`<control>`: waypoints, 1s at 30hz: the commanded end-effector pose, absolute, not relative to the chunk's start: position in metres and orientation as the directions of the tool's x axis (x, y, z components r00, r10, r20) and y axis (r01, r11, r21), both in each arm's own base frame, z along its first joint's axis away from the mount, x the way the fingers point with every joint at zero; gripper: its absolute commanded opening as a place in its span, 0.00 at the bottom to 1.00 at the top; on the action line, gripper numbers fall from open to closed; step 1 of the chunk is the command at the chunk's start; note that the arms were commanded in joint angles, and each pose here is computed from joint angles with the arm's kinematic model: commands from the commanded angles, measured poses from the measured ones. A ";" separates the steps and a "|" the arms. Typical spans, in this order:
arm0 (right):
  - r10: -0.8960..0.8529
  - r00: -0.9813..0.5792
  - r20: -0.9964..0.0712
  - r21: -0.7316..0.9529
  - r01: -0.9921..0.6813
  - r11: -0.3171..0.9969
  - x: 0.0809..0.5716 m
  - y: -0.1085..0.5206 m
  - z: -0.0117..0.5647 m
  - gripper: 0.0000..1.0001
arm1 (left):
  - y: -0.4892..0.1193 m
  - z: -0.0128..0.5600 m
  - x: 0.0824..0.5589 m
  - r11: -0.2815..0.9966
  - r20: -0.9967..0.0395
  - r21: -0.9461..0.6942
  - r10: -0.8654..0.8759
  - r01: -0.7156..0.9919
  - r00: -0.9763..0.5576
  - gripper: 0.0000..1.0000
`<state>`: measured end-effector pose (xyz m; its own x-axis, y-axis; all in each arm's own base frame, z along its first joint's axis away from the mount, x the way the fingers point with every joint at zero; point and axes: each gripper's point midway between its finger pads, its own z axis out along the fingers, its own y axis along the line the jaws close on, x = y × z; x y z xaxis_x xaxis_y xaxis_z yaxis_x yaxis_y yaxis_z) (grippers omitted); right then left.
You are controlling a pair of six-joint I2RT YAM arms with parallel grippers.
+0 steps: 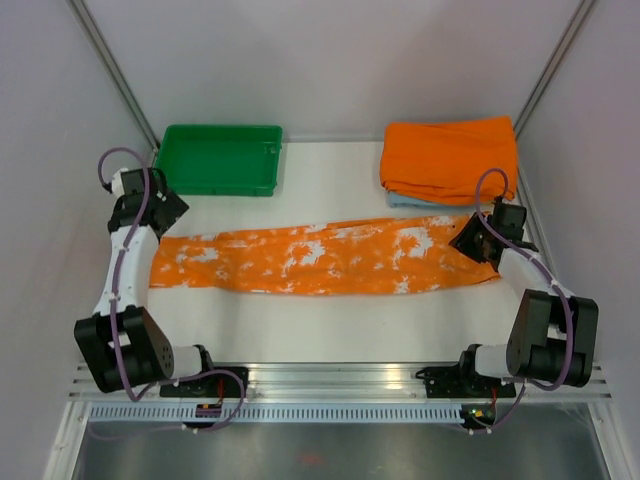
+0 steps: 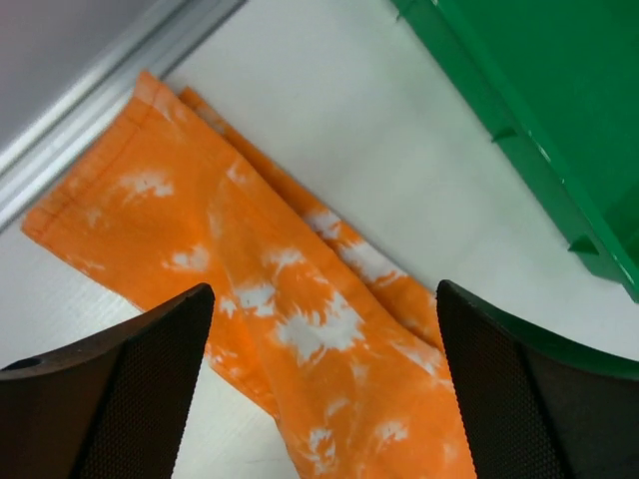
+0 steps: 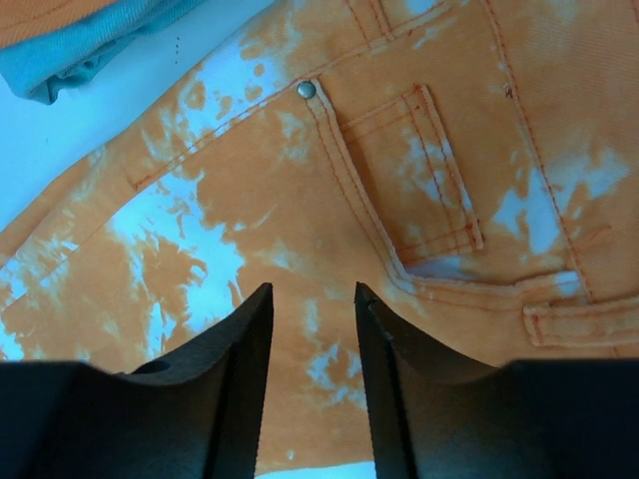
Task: Fold and stack the trousers
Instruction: Fold the trousers
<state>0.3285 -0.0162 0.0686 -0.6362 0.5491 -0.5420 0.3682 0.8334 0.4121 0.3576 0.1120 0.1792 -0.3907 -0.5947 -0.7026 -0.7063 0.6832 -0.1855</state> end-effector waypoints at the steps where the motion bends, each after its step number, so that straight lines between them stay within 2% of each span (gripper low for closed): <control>1: 0.573 -0.598 -0.560 0.425 0.386 0.818 0.342 -0.021 0.060 0.42 | 0.083 0.129 0.334 0.659 -0.586 -0.267 -0.690 -0.703 -0.424 0.92; 3: 0.592 -0.596 -0.542 0.417 0.421 0.805 0.344 -0.024 0.047 0.30 | 0.074 0.110 0.324 0.636 -0.534 -0.306 -0.731 -0.709 -0.425 0.84; 4: 0.602 -0.582 -0.546 0.393 0.456 0.798 0.344 -0.031 0.042 0.26 | 0.073 0.108 0.327 0.631 -0.529 -0.328 -0.739 -0.703 -0.417 0.63; 5: 0.610 -0.580 -0.540 0.376 0.482 0.792 0.344 -0.035 0.035 0.17 | 0.070 0.105 0.328 0.621 -0.514 -0.347 -0.753 -0.703 -0.412 0.49; 7: 0.625 -0.566 -0.538 0.342 0.531 0.775 0.342 -0.043 0.028 0.10 | 0.070 0.096 0.331 0.607 -0.497 -0.355 -0.767 -0.711 -0.406 0.21; 8: 0.625 -0.560 -0.544 0.303 0.564 0.768 0.338 -0.052 0.022 0.02 | 0.071 0.098 0.339 0.608 -0.505 -0.372 -0.767 -0.701 -0.397 0.14; 9: 0.629 -0.555 -0.544 0.277 0.589 0.759 0.334 -0.057 0.019 0.00 | 0.072 0.091 0.342 0.601 -0.492 -0.368 -0.773 -0.710 -0.400 0.04; 15: 0.642 -0.536 -0.549 0.157 0.688 0.709 0.308 -0.077 0.009 0.00 | 0.074 0.075 0.371 0.590 -0.446 -0.378 -0.792 -0.714 -0.418 0.02; 21: 0.666 -0.471 -0.578 0.135 0.750 0.648 0.281 -0.093 0.016 0.00 | 0.066 0.028 0.364 0.555 -0.337 -0.334 -0.825 -0.762 -0.454 0.02; 30: 0.710 -0.419 -0.566 0.145 0.797 0.587 0.258 -0.115 0.013 0.00 | 0.072 0.016 0.357 0.593 -0.352 -0.282 -0.795 -0.754 -0.494 0.02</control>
<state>0.2833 -0.0976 0.0239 -0.4137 0.7044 -0.5768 0.7426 0.6276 0.2339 0.3516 0.0654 0.0170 -0.4952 -0.8039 -0.3294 -0.7603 0.5845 -0.2833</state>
